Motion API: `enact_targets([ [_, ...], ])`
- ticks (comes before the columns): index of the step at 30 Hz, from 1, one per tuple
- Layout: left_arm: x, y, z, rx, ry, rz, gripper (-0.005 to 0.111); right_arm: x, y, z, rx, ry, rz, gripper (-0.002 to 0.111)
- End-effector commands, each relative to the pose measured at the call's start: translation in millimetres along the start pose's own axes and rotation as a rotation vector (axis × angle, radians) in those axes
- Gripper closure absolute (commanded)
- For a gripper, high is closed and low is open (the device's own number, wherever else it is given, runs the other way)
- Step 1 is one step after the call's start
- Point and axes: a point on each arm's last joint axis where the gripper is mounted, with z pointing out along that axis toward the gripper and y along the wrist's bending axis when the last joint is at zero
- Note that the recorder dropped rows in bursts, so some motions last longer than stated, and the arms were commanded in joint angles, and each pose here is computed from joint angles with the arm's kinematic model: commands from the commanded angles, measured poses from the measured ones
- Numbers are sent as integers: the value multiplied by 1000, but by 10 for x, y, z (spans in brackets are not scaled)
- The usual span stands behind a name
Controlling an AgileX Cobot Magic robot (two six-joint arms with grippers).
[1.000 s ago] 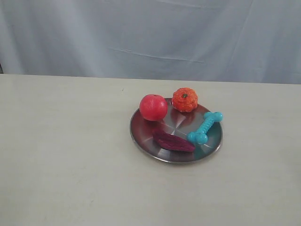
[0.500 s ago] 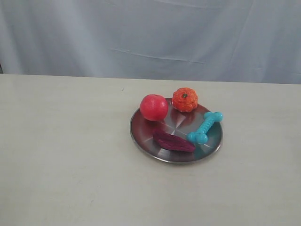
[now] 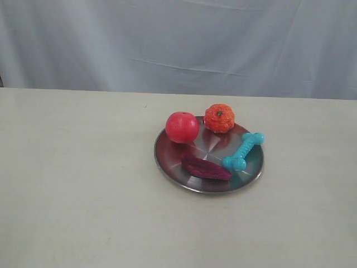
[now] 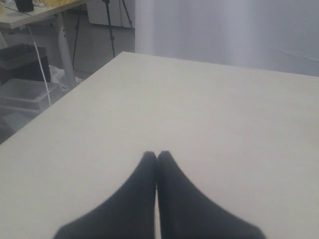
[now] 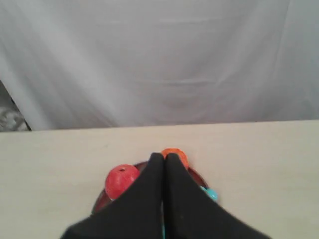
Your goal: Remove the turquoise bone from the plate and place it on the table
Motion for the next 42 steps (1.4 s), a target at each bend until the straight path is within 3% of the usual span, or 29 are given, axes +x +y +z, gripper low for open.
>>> enact_targets([
  [1, 3, 1, 2, -2, -4, -6, 107, -216, 14, 434, 100, 190, -50, 109],
  [5, 3, 1, 2, -2, -4, -6, 107, -364, 68, 736, 98, 331, -85, 109],
  [12, 3, 1, 2, -2, -4, -6, 107, -333, 99, 1299, 117, 484, -104, 108],
  [23, 3, 1, 2, -2, -4, -6, 107, 333, 34, 2287, 97, 739, -109, 108],
  [26, 3, 1, 2, -2, -4, -6, 107, 533, -7, 2514, 102, 787, -113, 94],
  [29, 3, 1, 2, -2, -4, -6, 107, 736, -52, 2723, 112, 826, -112, 69],
  [31, 3, 1, 2, -2, -4, -6, 107, 851, -72, 2841, 111, 838, -106, 60],
  [42, 3, 1, 2, -2, -4, -6, 107, 1639, -206, 3424, 117, 951, -16, 59],
])
